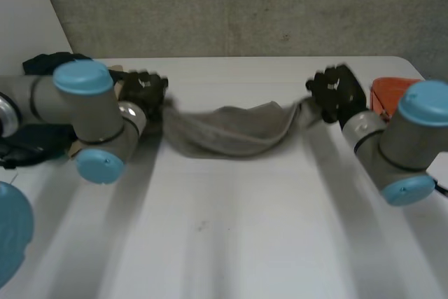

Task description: Fold the laundry.

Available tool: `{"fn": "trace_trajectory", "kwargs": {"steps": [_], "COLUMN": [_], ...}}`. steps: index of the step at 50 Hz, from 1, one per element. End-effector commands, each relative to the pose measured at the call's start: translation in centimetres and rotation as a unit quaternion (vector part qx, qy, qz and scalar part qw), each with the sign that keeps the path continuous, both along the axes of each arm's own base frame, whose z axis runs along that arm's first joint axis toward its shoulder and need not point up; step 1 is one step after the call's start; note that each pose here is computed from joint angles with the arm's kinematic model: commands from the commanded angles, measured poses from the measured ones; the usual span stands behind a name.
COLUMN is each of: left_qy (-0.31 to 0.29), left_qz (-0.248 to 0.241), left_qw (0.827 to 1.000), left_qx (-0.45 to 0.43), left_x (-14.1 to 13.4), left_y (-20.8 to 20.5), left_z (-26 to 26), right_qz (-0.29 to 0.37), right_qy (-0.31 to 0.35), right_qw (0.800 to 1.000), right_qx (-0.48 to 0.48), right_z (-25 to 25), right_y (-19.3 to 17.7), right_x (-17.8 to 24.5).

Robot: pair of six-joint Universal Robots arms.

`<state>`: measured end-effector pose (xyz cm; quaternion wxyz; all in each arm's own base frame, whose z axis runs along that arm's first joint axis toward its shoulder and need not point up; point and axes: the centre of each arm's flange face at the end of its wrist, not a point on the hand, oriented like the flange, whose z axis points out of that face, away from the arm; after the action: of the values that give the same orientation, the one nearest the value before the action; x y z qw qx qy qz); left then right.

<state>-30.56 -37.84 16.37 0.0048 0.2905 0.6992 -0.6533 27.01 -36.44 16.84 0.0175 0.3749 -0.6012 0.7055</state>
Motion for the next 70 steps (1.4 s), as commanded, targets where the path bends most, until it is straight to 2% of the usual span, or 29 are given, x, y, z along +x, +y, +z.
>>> {"fn": "trace_trajectory", "kwargs": {"steps": [1, 6, 9, 16, 21, 27, 30, 35, 46, 54, 64, 70], "left_qy": [-0.093, -0.091, -0.085, -0.044, -0.019, 0.018, 0.024, 0.03, 0.037, 0.032, 0.015, 0.014], "left_qz": [-0.01, -0.004, 0.013, 0.053, 0.062, 0.069, 0.057, 0.059, 0.043, 0.04, 0.07, 0.081], "left_qw": [0.994, 0.994, 0.995, 0.995, 0.991, 0.982, 0.98, 0.981, 0.983, 0.984, 0.984, 0.986], "left_qx": [0.054, 0.058, 0.059, 0.078, 0.117, 0.173, 0.189, 0.185, 0.177, 0.173, 0.162, 0.144], "left_x": [-0.1, 0.4, 1.6, 6.3, 8.4, 10.6, 10.5, 10.3, 8.6, 7.7, 7.0, 6.8], "left_y": [1.6, 2.1, 2.1, 2.4, 3.0, 3.6, 3.5, 2.7, 1.3, 0.6, -0.3, 0.0], "left_z": [-1.7, 0.7, 2.1, 4.7, 3.9, 1.8, 0.6, 0.0, -0.6, -0.9, -1.7, -0.2], "right_qz": [-0.027, -0.053, -0.068, -0.065, -0.039, -0.011, -0.006, -0.012, -0.059, -0.07, -0.084, -0.1], "right_qy": [0.047, 0.037, 0.024, -0.007, 0.018, 0.092, 0.111, 0.106, -0.007, -0.041, -0.047, -0.053], "right_qw": [0.995, 0.99, 0.986, 0.972, 0.974, 0.982, 0.981, 0.978, 0.967, 0.949, 0.959, 0.968], "right_qx": [0.08, 0.125, 0.153, 0.226, 0.221, 0.165, 0.158, 0.18, 0.25, 0.304, 0.265, 0.223], "right_z": [-3.3, -1.8, -0.5, 2.2, 1.8, 0.5, -1.0, -2.0, -0.3, -1.5, -3.6, -3.5], "right_y": [1.5, 2.4, 2.6, 3.5, 3.8, 3.6, 3.5, 3.7, 5.3, 7.3, 5.6, 4.0], "right_x": [-0.4, -0.4, -1.0, -2.5, -2.6, -2.8, -2.6, -2.9, -4.8, -4.9, -4.3, -4.3]}}
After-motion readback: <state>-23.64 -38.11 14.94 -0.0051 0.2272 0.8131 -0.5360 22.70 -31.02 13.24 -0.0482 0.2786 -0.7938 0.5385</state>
